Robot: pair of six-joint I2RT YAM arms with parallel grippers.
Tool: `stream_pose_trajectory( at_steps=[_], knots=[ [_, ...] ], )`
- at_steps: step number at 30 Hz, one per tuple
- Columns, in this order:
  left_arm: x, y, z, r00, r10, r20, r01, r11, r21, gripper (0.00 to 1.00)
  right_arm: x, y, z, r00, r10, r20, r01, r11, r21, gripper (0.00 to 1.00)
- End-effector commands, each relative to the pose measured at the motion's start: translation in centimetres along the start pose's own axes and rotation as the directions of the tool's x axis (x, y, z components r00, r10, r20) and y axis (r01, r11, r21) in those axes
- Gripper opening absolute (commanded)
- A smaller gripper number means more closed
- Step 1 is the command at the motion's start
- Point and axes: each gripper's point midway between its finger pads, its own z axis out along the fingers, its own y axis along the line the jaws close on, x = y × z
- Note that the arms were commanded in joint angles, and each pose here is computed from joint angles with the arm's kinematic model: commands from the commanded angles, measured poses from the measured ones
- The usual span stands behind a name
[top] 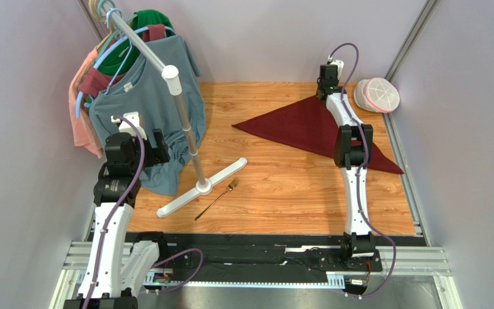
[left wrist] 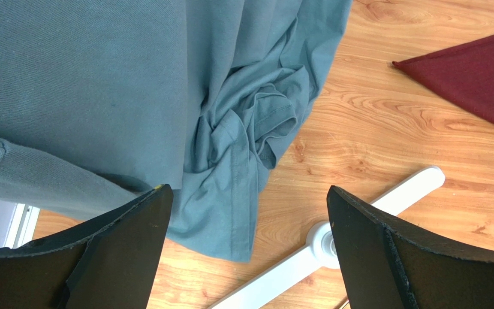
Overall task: Fold the napkin, place the utensils inside, and roll it up
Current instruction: Fold the napkin
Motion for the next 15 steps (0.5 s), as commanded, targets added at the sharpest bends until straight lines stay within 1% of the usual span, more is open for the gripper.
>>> stream_pose_trajectory(
  at_steps=[1,14,15],
  knots=[
    [-1.56,0.19,-0.31,0.999,0.015,0.044,-0.015,1.0,-0.01,0.99,-3.79,1.2,-0.16,0.994,0.023,0.109,-0.017,0.998,-0.055,0.0],
    [-1.47,0.29,-0.16,0.999,0.018,0.038,-0.017,1.0,-0.014,0.99,-4.55,1.56,0.24,0.989,0.032,0.142,-0.023,0.998,-0.065,0.0],
    [-1.43,0.27,-0.17,0.999,0.017,0.036,-0.016,1.0,-0.014,0.99,-4.55,1.56,0.24,0.989,0.034,0.142,-0.024,0.998,-0.066,0.13]
  ],
)
